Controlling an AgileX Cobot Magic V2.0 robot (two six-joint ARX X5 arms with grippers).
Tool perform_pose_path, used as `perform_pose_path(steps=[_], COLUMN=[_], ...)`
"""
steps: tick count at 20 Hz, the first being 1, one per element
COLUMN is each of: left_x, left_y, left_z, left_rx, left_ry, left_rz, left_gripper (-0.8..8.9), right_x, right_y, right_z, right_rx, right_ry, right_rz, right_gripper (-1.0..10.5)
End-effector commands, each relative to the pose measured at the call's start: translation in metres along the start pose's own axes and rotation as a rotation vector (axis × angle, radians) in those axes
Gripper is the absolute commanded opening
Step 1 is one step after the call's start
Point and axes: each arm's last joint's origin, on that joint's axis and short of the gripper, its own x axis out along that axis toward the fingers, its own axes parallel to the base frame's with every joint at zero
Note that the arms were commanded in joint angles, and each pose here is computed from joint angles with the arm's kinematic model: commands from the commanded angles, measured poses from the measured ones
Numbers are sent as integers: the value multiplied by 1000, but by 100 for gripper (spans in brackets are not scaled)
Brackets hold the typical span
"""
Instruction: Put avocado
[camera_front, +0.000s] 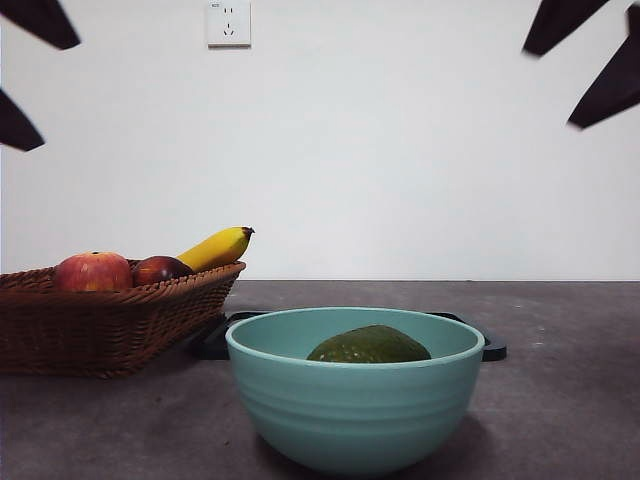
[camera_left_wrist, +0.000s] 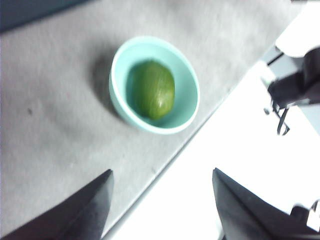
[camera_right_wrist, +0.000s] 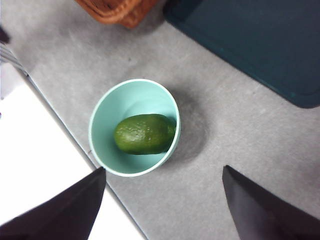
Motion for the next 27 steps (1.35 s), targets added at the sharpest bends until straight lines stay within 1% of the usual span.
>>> perform_pose_path(steps=[1,6,10,12,17,19,21,23,25,27], left_x=[0,0,0,0,0,0,0,0,0,0], left_y=[-1,-1,-1,-1,-1,-1,-1,-1,-1,-1], left_z=[1,2,2,2,2,2,2,2,2,2], left_rx=[41,42,42,42,43,43,44,44,44,44], left_ry=[2,1,1,1,0,-1,-2,-2,-2,-1], left_rz=[-9,-8,-8,-8,-8,-8,-8,-8,-8,-8], left_gripper=[311,311,311,311,311,311,311,311,311,311], right_x=[13,56,90,105,132,140,148,155,160,163], right_y=[-3,-10,-11,-10,-8,-8,-7,-7,-7,-8], right_z=[10,22,27,29,30,28,27,26,26,25], right_rx=[4,-10,-51,-78,-118,-124,-133,-143,-146,-146], right_ry=[27,116,177,187,214,232,249,254,262,270], right_rz=[12,34,-20,-51,-90,-83,-98,-109,-111,-110], right_gripper=[372,346,345,317,290,284,276,213,183,123])
